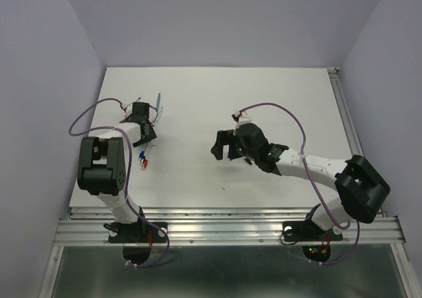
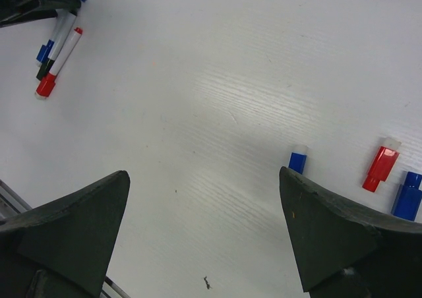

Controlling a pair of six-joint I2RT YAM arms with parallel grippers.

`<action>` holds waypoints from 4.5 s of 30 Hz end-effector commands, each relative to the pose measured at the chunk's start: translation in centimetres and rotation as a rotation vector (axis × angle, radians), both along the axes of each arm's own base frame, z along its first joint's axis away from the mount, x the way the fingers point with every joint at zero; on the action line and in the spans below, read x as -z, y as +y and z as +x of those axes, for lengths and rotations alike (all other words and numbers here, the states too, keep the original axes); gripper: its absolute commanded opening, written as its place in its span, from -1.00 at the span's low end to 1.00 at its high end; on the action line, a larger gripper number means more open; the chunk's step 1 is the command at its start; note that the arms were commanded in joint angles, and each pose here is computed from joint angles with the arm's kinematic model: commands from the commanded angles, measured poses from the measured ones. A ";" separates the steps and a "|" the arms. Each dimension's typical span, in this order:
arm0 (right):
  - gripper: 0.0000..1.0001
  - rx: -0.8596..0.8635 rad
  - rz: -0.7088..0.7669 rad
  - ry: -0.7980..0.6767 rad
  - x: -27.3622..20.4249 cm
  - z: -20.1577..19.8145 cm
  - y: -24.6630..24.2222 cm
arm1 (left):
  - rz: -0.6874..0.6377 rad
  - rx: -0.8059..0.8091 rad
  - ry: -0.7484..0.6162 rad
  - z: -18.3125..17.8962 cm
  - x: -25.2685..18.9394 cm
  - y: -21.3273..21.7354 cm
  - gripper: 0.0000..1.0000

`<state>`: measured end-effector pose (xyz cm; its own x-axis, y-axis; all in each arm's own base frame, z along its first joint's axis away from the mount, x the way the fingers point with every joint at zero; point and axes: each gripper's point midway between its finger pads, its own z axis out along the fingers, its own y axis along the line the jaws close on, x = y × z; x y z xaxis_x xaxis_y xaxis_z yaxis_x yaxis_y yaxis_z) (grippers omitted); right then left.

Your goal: Open the pen caps

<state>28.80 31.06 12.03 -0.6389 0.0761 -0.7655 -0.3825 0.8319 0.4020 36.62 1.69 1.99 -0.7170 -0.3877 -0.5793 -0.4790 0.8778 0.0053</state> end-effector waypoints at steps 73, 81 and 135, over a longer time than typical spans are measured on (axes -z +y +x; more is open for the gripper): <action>1.00 -0.378 0.436 -0.119 -10.4 -4.8 5.1 | -0.394 0.087 -0.605 -2.1 -20.2 -14.8 -1.00; 0.99 -0.413 0.474 -0.047 -10.4 -4.4 7.2 | -0.549 0.161 -0.648 -4.5 -21.5 -19.3 -1.00; -0.99 -0.084 0.093 0.234 1.6 -6.3 0.2 | -0.131 0.221 -0.675 2.8 -22.4 -12.6 -1.00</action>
<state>15.26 35.51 13.20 -0.8765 -0.0192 -0.4810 -0.4421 0.4274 0.7886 42.93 -11.54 27.27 -0.1375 -0.4782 -0.8674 -0.1715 0.8740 -0.4547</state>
